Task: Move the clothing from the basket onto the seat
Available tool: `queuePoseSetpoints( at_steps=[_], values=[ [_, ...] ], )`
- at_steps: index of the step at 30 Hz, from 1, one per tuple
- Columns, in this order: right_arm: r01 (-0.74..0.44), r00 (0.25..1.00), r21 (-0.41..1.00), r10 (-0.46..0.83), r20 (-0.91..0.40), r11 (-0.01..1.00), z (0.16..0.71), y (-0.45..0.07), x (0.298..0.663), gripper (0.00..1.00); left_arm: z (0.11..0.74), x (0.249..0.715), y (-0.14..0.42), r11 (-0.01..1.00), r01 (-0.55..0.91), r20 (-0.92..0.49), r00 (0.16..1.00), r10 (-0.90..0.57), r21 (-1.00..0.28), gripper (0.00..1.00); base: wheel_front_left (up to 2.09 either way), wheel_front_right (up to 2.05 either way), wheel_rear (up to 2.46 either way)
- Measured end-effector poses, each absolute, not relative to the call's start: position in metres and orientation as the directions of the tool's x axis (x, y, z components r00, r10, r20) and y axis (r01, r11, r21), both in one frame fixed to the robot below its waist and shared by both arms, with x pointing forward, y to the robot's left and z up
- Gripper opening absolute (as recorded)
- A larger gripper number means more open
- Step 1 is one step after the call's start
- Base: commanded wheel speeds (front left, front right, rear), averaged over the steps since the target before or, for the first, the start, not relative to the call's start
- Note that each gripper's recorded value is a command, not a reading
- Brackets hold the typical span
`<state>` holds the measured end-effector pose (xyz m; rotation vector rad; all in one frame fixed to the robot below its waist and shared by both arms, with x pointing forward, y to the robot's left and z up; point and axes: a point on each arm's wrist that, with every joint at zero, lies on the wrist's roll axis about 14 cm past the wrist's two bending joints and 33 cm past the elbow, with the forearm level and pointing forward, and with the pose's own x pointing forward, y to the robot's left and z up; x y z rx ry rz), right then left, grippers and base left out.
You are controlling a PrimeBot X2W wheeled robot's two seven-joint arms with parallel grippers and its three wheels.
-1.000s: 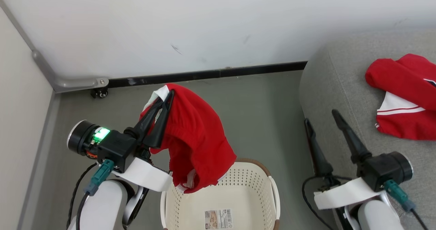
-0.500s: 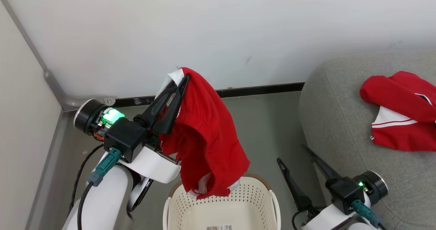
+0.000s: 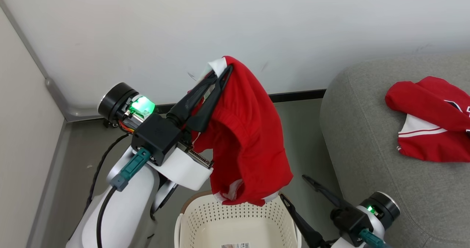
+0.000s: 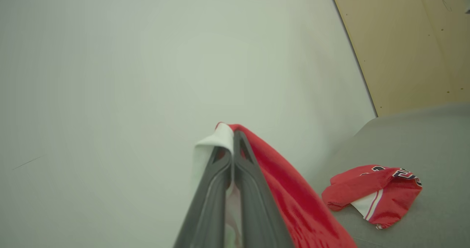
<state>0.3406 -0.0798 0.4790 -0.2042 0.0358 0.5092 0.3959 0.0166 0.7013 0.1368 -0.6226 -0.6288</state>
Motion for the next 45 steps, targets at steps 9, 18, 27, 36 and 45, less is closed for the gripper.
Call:
queuePoseSetpoints(
  at_steps=[9, 18, 27, 36, 45],
  values=[
    [-0.57, 0.812, -0.366, 0.573, -0.114, 0.735, 0.485, -0.069, 0.345, 1.0, 0.712, 0.394, 0.002, 0.784, 0.544, 0.518, 0.597, -0.612, 0.298, 0.0, 0.0, 0.0, 0.0],
    [-0.567, 0.789, -0.481, 0.608, -0.085, 0.669, 0.504, -0.064, 0.359, 1.0, 0.711, 0.394, -0.008, 0.764, 0.574, 0.508, 0.584, -0.634, 0.294, 0.0, 0.0, 0.0, 0.0],
    [-0.576, 0.768, -0.518, 0.635, -0.079, 0.633, 0.506, -0.057, 0.36, 1.0, 0.707, 0.392, -0.015, 0.745, 0.598, 0.494, 0.572, -0.655, 0.296, 0.0, 0.0, 0.0, 0.0],
    [-0.596, 0.732, -0.575, 0.674, -0.101, 0.56, 0.504, -0.045, 0.364, 0.0, 0.705, 0.393, -0.02, 0.731, 0.616, 0.482, 0.565, -0.67, 0.294, 0.0, 0.0, 0.0, 0.0],
    [-0.596, 0.74, -0.547, 0.667, -0.089, 0.588, 0.504, -0.046, 0.367, 0.0, 0.69, 0.406, -0.009, 0.747, 0.607, 0.441, 0.611, -0.657, 0.271, 0.0, 0.0, 0.0, 0.0]
  ],
)
